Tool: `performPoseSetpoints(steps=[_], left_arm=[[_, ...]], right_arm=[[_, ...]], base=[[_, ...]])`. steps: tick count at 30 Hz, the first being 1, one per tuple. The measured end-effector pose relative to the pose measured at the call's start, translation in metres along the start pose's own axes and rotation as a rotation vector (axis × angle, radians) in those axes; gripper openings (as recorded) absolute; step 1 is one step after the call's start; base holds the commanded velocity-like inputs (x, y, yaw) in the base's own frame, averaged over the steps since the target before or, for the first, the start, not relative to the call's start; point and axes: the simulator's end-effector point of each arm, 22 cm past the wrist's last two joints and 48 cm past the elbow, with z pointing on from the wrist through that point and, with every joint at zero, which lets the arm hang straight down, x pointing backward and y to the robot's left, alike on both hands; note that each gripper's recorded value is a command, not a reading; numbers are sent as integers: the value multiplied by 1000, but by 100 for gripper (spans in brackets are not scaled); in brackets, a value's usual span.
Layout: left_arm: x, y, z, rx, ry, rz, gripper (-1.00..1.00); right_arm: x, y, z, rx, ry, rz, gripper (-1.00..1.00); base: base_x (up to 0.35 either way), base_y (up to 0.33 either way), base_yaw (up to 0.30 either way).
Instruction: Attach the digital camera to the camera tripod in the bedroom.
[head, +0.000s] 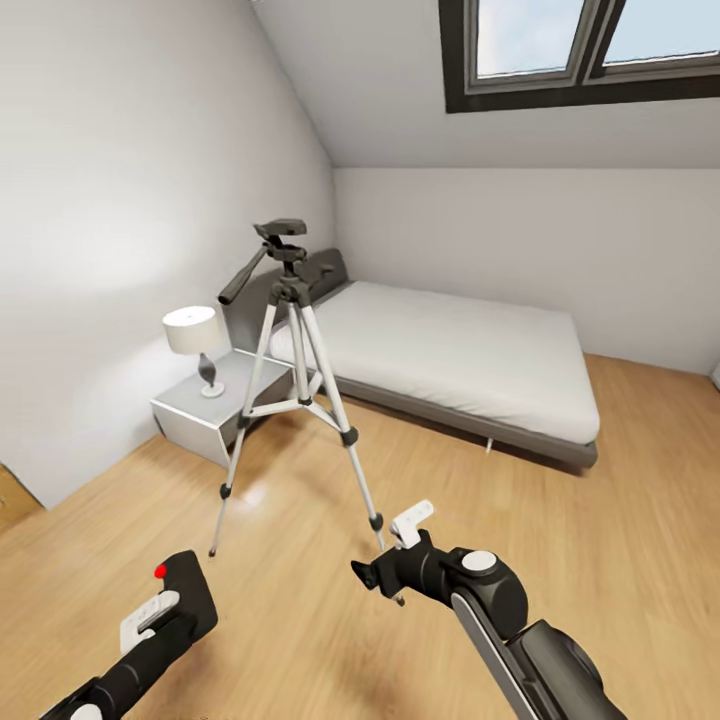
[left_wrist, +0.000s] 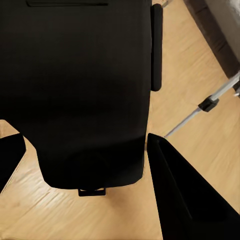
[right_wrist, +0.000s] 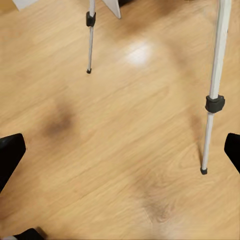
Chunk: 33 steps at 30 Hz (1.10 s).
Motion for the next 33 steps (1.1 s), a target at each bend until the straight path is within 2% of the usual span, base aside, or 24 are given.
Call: performPoseSetpoints(steps=[23, 33], left_arm=[[-16, -8, -25, -20, 6, -13, -100], [-31, -9, -37, -17, -11, -81, -100]], right_arm=[[-26, 7, -24, -1, 0, -3, 100], [-37, 10, -34, -1, -1, -4, 100]], base=[[0, 0, 284], [0, 0, 284]])
